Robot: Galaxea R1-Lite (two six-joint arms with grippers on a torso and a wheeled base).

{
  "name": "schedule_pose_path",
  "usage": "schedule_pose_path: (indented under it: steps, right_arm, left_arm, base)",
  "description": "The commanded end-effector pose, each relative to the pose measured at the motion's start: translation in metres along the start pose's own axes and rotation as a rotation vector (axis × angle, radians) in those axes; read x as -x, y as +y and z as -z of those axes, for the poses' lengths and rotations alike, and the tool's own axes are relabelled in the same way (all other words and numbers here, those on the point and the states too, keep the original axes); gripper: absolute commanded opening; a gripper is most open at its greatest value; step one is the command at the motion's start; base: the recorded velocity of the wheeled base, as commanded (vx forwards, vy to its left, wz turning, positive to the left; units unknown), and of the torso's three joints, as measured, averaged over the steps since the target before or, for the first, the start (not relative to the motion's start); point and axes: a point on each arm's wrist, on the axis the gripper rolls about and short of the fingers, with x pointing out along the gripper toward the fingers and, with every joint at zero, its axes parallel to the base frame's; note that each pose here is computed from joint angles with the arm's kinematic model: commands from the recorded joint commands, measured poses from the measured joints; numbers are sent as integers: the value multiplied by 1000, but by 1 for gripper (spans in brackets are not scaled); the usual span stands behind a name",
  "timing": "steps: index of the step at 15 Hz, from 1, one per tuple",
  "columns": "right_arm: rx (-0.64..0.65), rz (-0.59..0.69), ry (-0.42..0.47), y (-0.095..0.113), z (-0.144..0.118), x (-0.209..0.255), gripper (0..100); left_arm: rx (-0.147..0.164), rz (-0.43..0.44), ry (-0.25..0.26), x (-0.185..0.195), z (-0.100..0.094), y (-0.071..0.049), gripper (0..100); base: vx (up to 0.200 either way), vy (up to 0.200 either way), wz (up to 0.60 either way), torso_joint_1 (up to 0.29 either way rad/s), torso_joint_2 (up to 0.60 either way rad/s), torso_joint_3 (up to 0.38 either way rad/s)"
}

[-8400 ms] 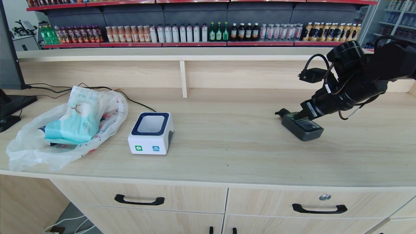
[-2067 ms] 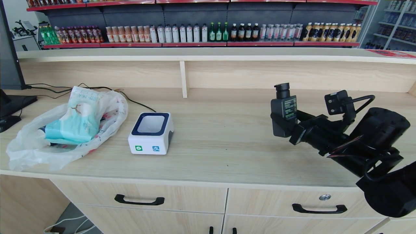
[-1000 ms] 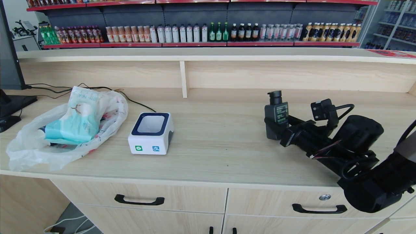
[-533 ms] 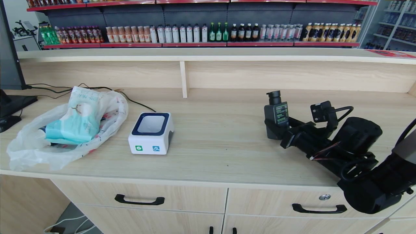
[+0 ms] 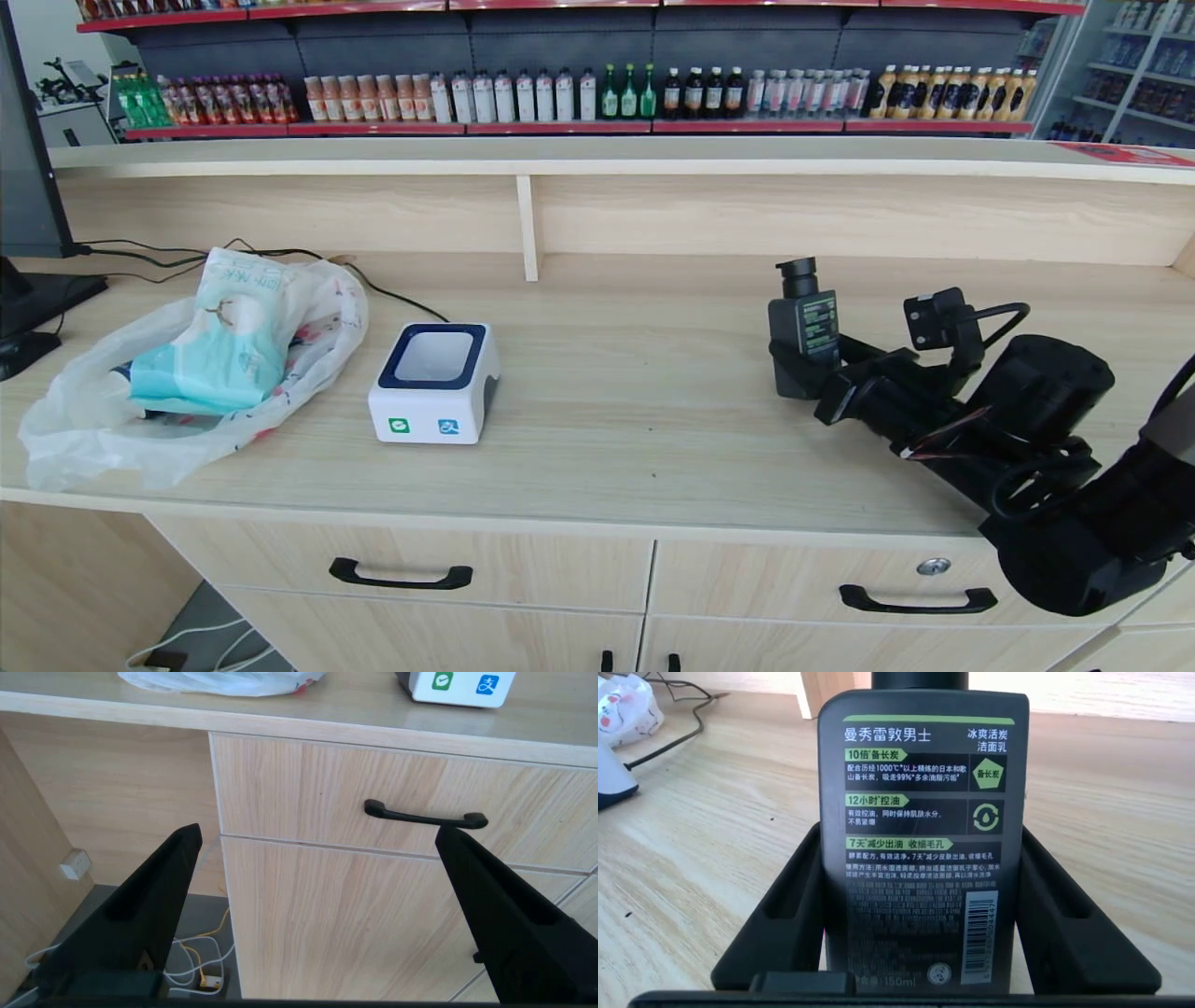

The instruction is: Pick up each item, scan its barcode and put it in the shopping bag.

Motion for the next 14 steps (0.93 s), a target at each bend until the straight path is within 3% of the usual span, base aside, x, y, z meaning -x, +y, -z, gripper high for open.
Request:
schedule_pose_path:
  steps: [1, 14]
  right_arm:
    - [-1, 5, -3, -1, -2, 5, 0]
    - [-6, 21, 70, 0, 10, 26, 0]
  left_arm:
    - [0, 0, -1, 0, 0, 0, 100]
    - [0, 1, -1, 0, 0, 0, 100]
  base:
    - [0, 0, 0, 0, 0, 0]
    - [0, 0, 0, 0, 0, 0]
